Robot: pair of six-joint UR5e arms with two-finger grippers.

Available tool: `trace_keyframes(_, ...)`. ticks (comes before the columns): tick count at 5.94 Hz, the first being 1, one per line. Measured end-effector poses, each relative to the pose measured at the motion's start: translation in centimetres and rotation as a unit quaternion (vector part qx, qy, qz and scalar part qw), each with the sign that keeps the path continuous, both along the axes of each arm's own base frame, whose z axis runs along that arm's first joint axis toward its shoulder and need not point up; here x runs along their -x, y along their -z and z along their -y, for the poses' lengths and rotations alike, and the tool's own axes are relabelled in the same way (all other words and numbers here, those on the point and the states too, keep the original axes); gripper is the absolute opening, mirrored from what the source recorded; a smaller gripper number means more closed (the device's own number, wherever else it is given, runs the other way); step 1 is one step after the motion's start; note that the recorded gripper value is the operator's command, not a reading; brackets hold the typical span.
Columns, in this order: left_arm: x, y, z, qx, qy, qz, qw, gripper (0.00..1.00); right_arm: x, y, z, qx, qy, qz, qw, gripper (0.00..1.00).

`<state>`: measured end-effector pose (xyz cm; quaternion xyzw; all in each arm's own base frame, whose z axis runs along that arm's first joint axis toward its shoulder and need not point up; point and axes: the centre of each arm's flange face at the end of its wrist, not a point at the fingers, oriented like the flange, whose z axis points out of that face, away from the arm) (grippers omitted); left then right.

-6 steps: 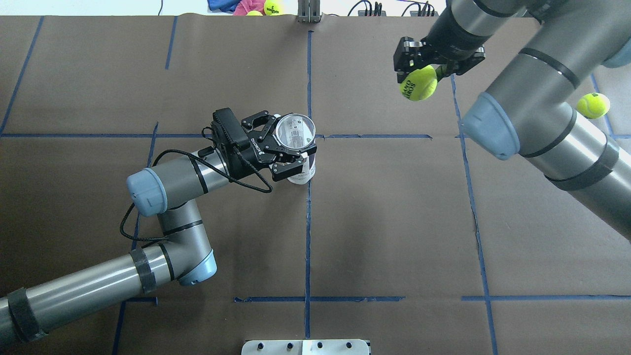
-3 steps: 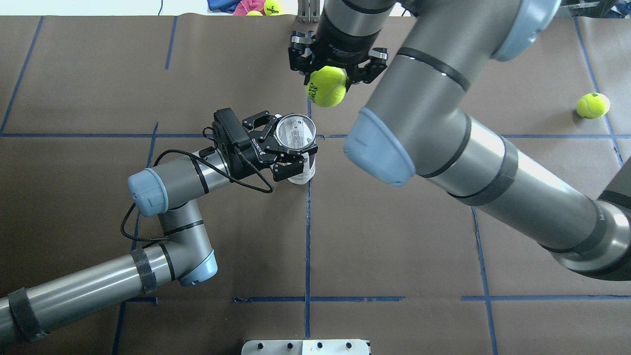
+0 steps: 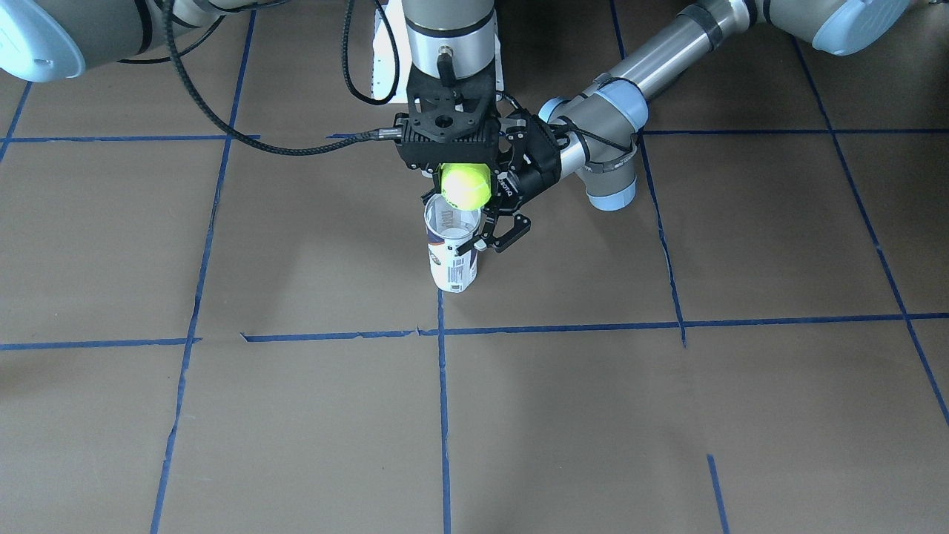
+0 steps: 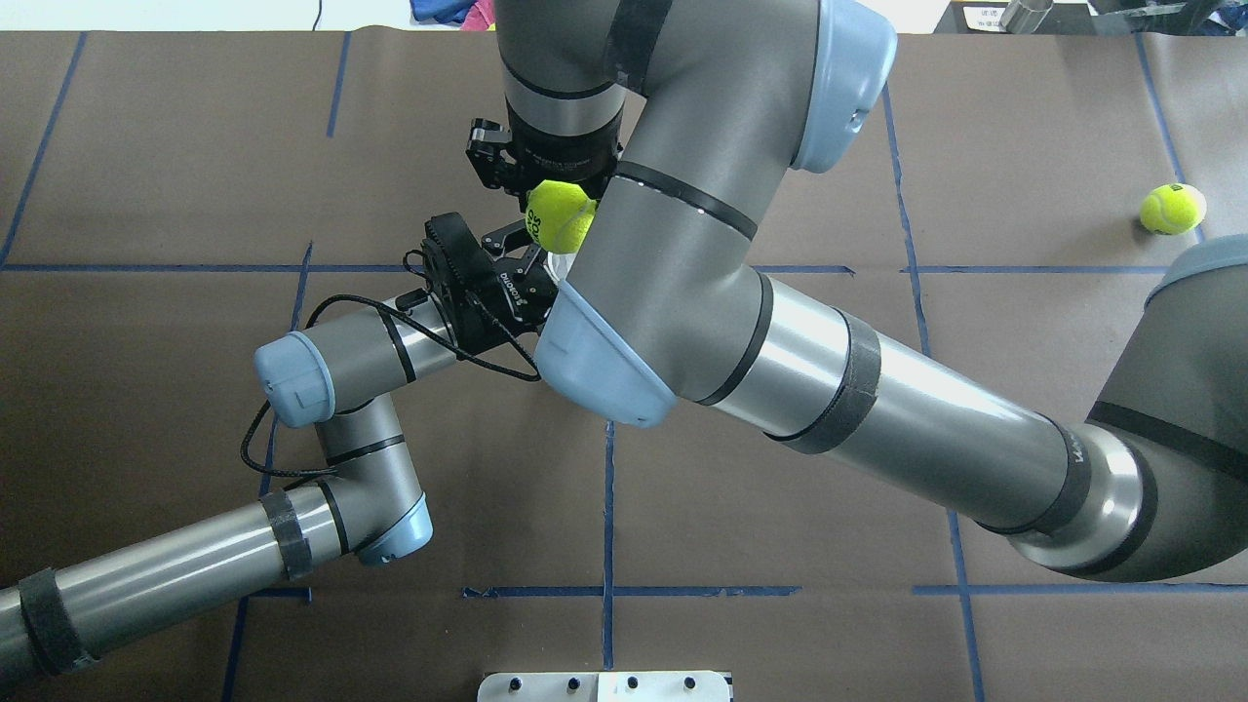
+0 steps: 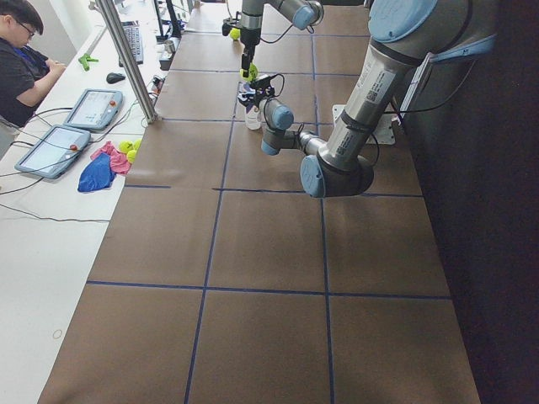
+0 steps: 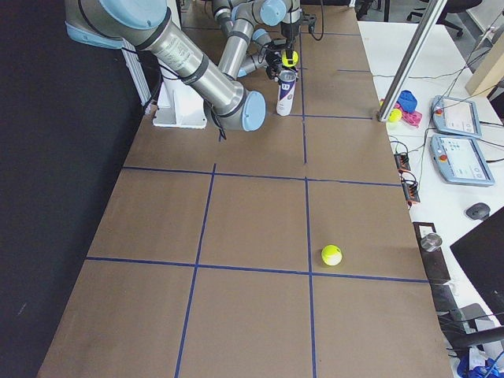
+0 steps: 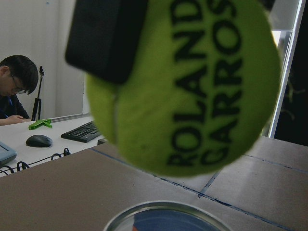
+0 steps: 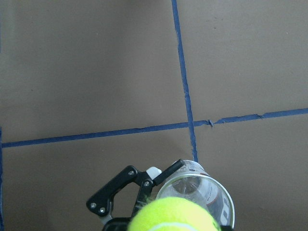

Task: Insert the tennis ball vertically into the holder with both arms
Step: 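Lower the ball into the can's open top and open the right gripper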

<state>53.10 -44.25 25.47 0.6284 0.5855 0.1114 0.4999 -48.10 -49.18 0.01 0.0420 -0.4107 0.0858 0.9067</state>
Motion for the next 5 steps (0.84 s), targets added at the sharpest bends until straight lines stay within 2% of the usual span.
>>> trace_keyframes(1,0.0,0.0,0.0,0.000,0.000,0.000,1.0000,0.94,0.4,-0.8,-0.1,0.002,0.001,-0.006,1.0000,0.05)
trace_keyframes(2,0.0,0.0,0.0,0.000,0.000,0.000,1.0000,0.94,0.6,-1.6,-0.1,0.005,0.001,-0.011,0.9999,0.21)
trace_keyframes(3,0.0,0.1,0.0,0.000,0.000,0.000,1.0000,0.94,0.7,-2.0,0.0,0.007,0.002,-0.013,0.9999,0.99)
trace_keyframes(5,0.0,0.1,0.0,0.000,0.000,0.000,1.0000,0.94,0.7,-2.4,0.0,0.008,0.002,-0.015,0.9998,0.99)
